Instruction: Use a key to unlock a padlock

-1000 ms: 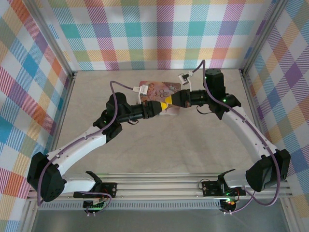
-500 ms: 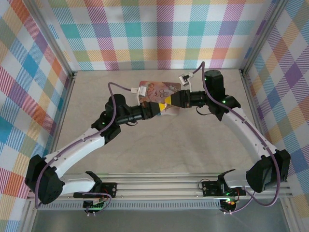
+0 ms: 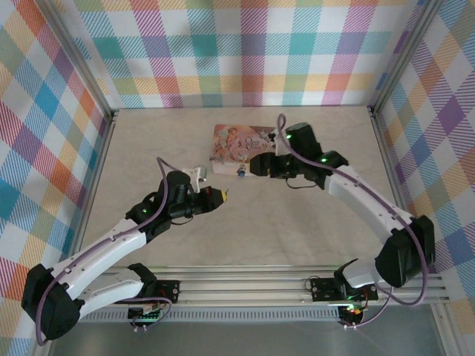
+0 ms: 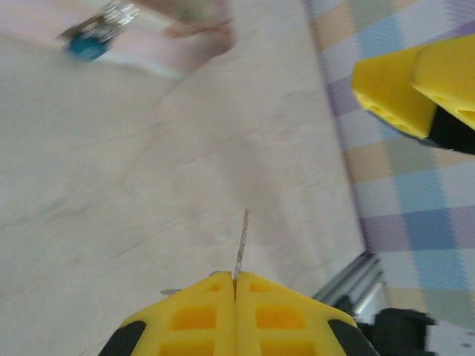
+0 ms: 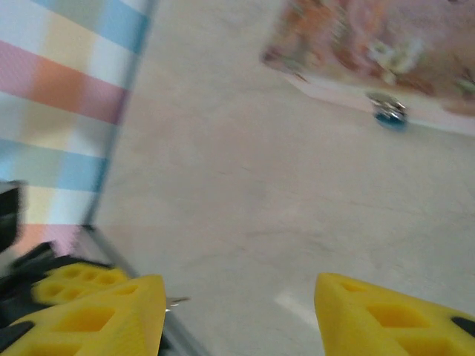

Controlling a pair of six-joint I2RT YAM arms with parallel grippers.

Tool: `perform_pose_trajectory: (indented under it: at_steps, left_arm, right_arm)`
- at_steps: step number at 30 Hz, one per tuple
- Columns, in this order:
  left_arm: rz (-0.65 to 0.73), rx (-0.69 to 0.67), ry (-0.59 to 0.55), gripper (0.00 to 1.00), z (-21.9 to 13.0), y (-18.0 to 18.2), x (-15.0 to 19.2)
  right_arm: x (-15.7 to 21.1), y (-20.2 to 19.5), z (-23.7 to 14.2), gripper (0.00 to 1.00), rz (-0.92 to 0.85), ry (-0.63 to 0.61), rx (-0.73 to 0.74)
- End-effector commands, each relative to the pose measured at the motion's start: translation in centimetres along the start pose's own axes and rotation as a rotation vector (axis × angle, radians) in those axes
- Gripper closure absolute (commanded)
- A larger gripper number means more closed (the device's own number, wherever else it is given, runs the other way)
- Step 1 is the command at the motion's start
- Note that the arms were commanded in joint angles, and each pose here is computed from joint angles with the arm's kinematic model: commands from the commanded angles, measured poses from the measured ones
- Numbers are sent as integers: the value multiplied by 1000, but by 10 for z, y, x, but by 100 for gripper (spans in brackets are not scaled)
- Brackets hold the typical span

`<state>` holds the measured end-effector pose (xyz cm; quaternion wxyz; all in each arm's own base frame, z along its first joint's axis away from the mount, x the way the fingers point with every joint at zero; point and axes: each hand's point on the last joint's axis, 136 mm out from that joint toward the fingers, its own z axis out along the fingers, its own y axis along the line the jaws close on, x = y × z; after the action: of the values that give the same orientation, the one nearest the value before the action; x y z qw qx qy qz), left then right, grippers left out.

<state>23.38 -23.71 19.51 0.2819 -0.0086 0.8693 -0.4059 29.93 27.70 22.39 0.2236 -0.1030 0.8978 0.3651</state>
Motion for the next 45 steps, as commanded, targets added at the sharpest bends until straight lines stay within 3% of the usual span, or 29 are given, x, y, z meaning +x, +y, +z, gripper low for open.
perform_pose_trajectory:
  at_steps: [1,10,17,34,45]
  left_arm:
    - [3,-118,-12,100,-7,31,11]
    - [-14,-236,33,100,-14,65,31]
    - [27,-265,57,100,-19,66,29]
    - [49,-307,110,100,-21,75,33]
    - [28,-306,93,100,-27,83,39]
  right_arm:
    - [19,-49,29,44,10,39,293]
    - [23,-66,97,42,-51,121,378]
    - [5,-84,133,39,-78,96,470]
    - [-21,-109,166,39,-86,-45,601]
    - [-22,-118,184,39,-70,-41,652]
